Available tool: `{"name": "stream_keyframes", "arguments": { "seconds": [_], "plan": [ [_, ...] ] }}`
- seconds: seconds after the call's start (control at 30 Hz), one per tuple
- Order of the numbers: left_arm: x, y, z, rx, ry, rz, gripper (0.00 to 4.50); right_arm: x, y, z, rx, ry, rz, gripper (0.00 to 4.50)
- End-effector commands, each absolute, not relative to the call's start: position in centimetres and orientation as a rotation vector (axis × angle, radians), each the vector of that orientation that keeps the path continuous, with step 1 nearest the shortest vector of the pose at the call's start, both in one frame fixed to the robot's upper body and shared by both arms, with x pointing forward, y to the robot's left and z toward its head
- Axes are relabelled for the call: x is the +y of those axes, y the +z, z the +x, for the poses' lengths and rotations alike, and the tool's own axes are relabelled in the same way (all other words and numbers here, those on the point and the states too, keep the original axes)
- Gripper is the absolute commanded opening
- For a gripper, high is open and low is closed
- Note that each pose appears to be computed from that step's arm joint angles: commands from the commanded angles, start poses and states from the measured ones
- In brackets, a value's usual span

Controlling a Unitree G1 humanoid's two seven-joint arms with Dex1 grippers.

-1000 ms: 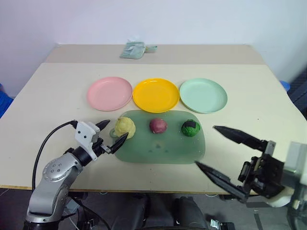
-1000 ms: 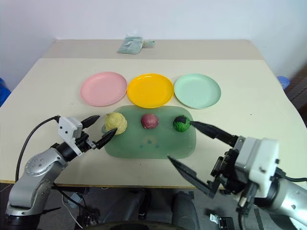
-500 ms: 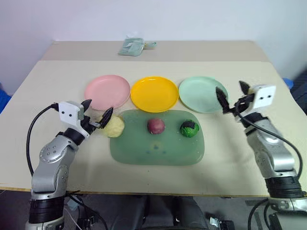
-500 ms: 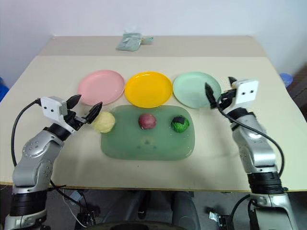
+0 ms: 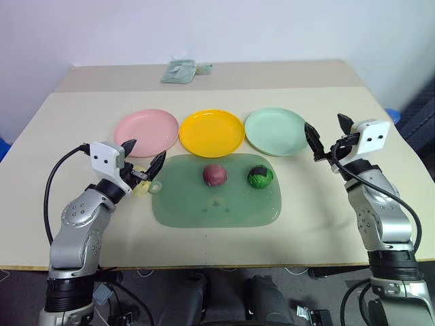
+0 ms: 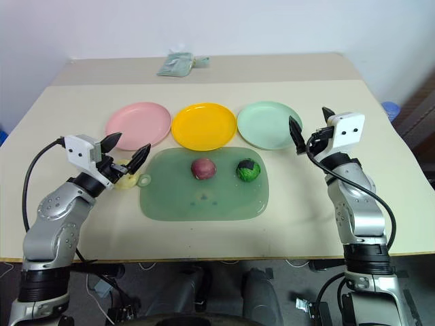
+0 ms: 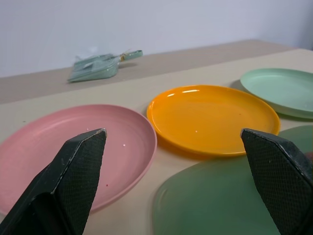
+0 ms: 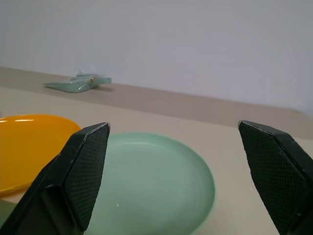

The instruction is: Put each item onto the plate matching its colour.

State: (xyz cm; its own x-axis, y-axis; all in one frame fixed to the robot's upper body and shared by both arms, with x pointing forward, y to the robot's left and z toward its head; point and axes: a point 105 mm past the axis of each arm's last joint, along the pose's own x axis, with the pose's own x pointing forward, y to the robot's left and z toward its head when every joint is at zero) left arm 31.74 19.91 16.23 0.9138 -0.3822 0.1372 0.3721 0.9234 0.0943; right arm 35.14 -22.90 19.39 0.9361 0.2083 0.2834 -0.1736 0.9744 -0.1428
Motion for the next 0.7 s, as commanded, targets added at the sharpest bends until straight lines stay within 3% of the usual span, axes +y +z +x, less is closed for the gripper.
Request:
{"name": "stream_keyframes", "arguments": {
  "seconds": [0.03, 0.7],
  "plan": [
    [19.67, 17.47, 31.27, -0.197, -0.396, 0.092, 4.50, -22.67, 21.02, 34.90, -0.363, 0.199, -0.116, 4.29],
    [19.11, 17.54, 31.02, -0.195, -0.405, 0.072, 4.50, -22.19, 21.16, 35.25, -0.367, 0.214, -0.113, 4.29]
  ]
}}
